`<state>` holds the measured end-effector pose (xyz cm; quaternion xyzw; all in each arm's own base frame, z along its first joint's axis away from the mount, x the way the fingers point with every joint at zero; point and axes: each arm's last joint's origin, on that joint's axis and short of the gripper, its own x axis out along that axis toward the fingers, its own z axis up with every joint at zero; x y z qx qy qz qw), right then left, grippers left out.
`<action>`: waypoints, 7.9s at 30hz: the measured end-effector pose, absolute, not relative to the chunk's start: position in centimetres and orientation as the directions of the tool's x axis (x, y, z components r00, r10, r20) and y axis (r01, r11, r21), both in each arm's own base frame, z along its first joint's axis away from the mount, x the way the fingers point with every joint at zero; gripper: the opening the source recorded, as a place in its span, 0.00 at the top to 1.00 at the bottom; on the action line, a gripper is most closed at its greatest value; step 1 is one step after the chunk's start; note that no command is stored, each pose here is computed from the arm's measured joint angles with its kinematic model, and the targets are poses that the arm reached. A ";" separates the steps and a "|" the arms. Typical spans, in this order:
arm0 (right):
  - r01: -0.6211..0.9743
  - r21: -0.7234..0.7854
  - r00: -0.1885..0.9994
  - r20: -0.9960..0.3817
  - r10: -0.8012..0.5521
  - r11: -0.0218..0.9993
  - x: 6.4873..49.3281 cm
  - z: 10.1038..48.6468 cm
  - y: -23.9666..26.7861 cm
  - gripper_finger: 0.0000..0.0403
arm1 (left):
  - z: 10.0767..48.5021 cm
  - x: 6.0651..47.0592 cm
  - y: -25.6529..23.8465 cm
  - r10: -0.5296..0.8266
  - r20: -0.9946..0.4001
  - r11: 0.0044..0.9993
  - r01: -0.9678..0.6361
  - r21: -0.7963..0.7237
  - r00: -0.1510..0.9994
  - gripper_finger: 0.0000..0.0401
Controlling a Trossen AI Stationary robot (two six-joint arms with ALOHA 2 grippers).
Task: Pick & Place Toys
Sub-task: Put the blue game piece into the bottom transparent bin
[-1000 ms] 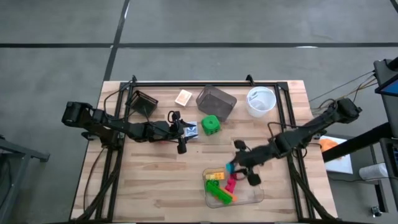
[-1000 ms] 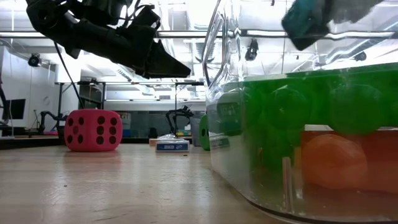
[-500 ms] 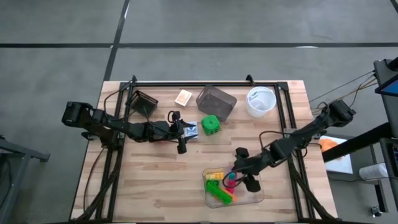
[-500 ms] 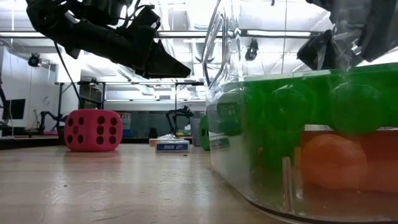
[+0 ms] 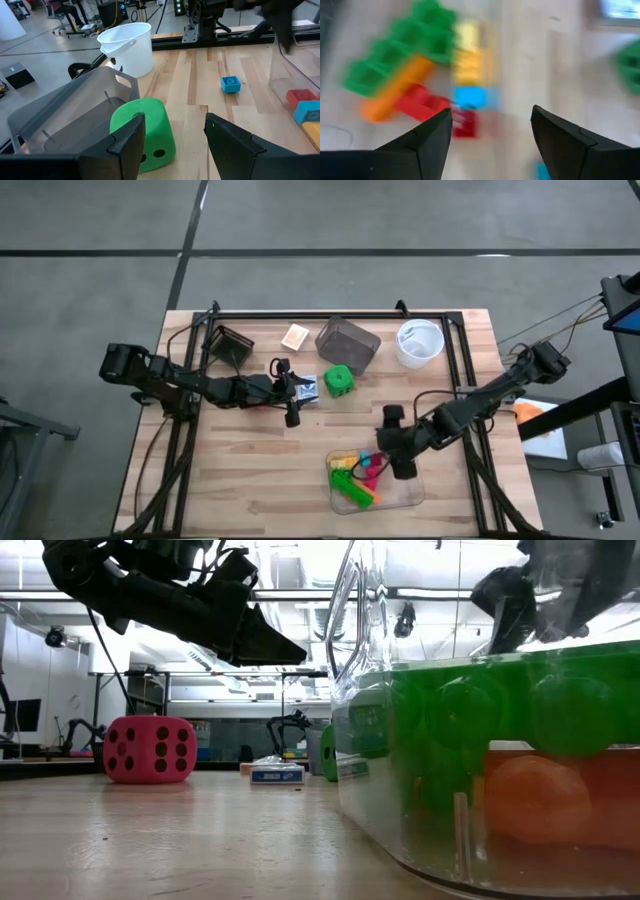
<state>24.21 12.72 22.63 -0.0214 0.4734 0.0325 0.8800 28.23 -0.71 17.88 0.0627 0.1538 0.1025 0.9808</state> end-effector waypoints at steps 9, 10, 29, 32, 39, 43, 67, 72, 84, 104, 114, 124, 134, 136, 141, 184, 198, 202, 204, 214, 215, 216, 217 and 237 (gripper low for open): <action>-0.018 -0.253 0.401 -0.888 -0.225 0.967 23.4 22.3 9.3 0.34 | 17.9 28.2 -0.7 0.220 -0.289 0.971 -0.182 0.154 0.932 0.48; -0.020 -0.257 0.386 -0.893 -0.230 0.966 23.4 22.2 8.9 0.34 | 17.9 28.2 -0.7 0.221 -0.289 0.971 -0.182 0.154 0.932 0.48; -0.085 -0.027 0.225 -0.974 -0.007 0.996 23.2 19.0 4.5 0.34 | 17.9 28.2 -0.7 0.220 -0.289 0.971 -0.182 0.154 0.932 0.48; -0.096 0.002 0.238 -0.971 0.025 0.995 23.1 18.3 4.6 0.34 | 17.9 28.2 -0.7 0.220 -0.289 0.971 -0.181 0.154 0.932 0.48; -0.107 0.022 0.254 -0.966 0.048 0.994 23.0 17.4 4.4 0.34 | 17.9 28.2 -0.7 0.220 -0.289 0.971 -0.181 0.154 0.932 0.48; -0.109 0.040 0.267 -0.961 0.068 0.993 22.9 16.8 4.3 0.34 | 17.9 28.2 -0.7 0.220 -0.289 0.971 -0.182 0.154 0.932 0.48; -0.091 0.030 0.332 -0.941 0.059 0.995 23.5 16.6 3.3 0.34 | 17.9 28.2 -0.7 0.221 -0.288 0.971 -0.183 0.154 0.932 0.48; -0.090 0.020 0.379 -0.924 0.052 0.996 23.9 16.8 3.1 0.34 | 17.9 28.2 -0.7 0.221 -0.288 0.971 -0.182 0.154 0.932 0.48; -0.100 0.011 0.490 -0.870 0.059 0.995 24.1 19.9 3.1 0.34 | 17.9 28.2 -0.7 0.221 -0.288 0.971 -0.183 0.154 0.932 0.48; 0.061 -0.338 0.381 -0.862 -0.335 0.939 25.3 17.0 2.4 0.34 | 17.9 28.2 -0.7 0.221 -0.288 0.971 -0.182 0.154 0.932 0.48; -0.037 -0.094 0.352 -0.933 -0.075 0.995 25.3 16.3 3.2 0.34 | 17.9 28.2 -0.7 0.221 -0.289 0.971 -0.182 0.154 0.932 0.48; -0.053 -0.010 0.271 -0.962 0.004 0.999 24.6 16.1 3.4 0.34 | 17.8 28.2 -0.7 0.221 -0.296 0.971 -0.181 0.156 0.929 0.48; -0.065 0.039 0.199 -0.979 0.051 0.997 24.3 15.5 3.5 0.34 | 17.8 28.2 -0.7 0.220 -0.296 0.971 -0.181 0.156 0.929 0.48; -0.066 0.037 0.181 -0.982 0.048 0.997 24.3 15.0 3.5 0.34 | 17.8 28.2 -0.7 0.221 -0.296 0.971 -0.181 0.156 0.929 0.48; -0.065 0.007 0.134 -0.991 0.015 0.998 24.6 13.6 3.5 0.34 | 17.8 28.2 -0.7 0.221 -0.296 0.971 -0.181 0.156 0.929 0.48; -0.317 0.142 0.876 -0.335 0.347 0.938 20.5 21.5 7.8 0.68 | 17.8 28.2 -0.7 0.220 -0.296 0.971 -0.181 0.156 0.929 0.48; -0.270 0.127 0.694 -0.662 0.284 0.955 23.8 17.1 13.7 0.68 | 17.8 28.2 -0.7 0.221 -0.298 0.972 -0.183 0.150 0.929 0.48; -0.260 0.117 0.658 -0.705 0.264 0.959 25.5 16.3 14.7 0.60 | 17.8 28.2 -0.7 0.220 -0.298 0.972 -0.183 0.150 0.929 0.48; -0.257 0.110 0.642 -0.723 0.255 0.960 26.1 16.3 15.1 0.49 | 17.7 28.1 -0.7 0.221 -0.299 0.972 -0.182 0.150 0.928 0.48; -0.252 0.119 0.634 -0.730 0.257 0.960 26.9 18.0 16.0 0.26 | 17.7 28.1 -0.7 0.220 -0.300 0.972 -0.182 0.151 0.928 0.48; -0.254 0.122 0.639 -0.723 0.261 0.959 27.0 18.3 16.0 0.26 | 17.7 28.1 -0.7 0.220 -0.300 0.972 -0.182 0.151 0.928 0.48; -0.258 0.124 0.644 -0.717 0.266 0.958 26.9 18.6 16.1 0.26 | 17.7 28.1 -0.7 0.220 -0.300 0.972 -0.182 0.151 0.928 0.48; -0.260 0.124 0.646 -0.715 0.268 0.958 26.8 18.9 16.2 0.26 | 17.7 28.1 -0.7 0.220 -0.300 0.972 -0.182 0.151 0.928 0.48; -0.213 0.043 0.503 -0.852 0.147 0.976 26.4 23.2 17.5 0.25 | 17.7 28.1 -0.7 0.220 -0.299 0.971 -0.181 0.153 0.928 0.48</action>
